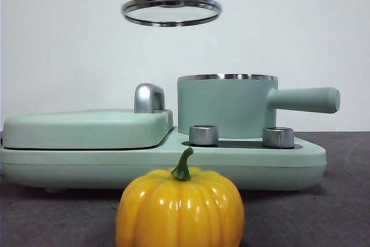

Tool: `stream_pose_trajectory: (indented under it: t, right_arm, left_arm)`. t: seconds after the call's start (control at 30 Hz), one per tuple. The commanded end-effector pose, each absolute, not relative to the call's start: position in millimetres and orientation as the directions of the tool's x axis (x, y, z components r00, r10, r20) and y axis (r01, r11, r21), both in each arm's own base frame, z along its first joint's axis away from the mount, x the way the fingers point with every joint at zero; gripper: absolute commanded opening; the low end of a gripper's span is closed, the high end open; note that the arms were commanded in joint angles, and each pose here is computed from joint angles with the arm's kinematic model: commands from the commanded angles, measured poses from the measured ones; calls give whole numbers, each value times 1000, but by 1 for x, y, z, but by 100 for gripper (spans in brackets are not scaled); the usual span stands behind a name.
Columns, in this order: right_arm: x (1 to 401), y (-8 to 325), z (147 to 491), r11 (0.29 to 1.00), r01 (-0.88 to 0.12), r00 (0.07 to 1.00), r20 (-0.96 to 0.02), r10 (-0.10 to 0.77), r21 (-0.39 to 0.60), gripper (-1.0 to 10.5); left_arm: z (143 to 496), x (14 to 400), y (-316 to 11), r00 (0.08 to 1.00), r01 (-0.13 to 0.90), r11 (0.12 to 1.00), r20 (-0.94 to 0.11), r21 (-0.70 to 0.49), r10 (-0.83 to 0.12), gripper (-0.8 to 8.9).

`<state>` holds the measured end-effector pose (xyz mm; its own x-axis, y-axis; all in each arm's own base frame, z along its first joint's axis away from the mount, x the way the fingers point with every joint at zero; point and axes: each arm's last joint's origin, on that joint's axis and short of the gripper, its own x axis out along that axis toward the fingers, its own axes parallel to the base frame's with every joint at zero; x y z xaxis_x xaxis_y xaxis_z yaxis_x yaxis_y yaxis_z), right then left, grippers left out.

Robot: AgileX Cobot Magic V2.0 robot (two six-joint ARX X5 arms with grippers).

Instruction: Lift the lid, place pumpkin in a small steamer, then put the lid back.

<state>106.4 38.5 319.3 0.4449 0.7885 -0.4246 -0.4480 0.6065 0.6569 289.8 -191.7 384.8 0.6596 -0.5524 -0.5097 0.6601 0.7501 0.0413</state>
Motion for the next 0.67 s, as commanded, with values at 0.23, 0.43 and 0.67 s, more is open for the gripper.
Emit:
stream_pose_trajectory:
  t: [0.23, 0.43, 0.67]
  right_arm:
    - [142, 78, 305, 648, -384, 283, -584, 761, 658, 486]
    - [156, 118, 291, 681, -400, 181, -676, 714, 613, 486]
    - [162, 167, 279, 753, -447, 97, -810, 578, 484, 487]
  left_arm:
    - [397, 302, -161, 721, 591, 805, -484, 57, -495, 80]
    - [396, 311, -141, 748, 538, 841, -493, 55, -445, 80]
    - [396, 320, -121, 774, 483, 874, -493, 55, -396, 80]
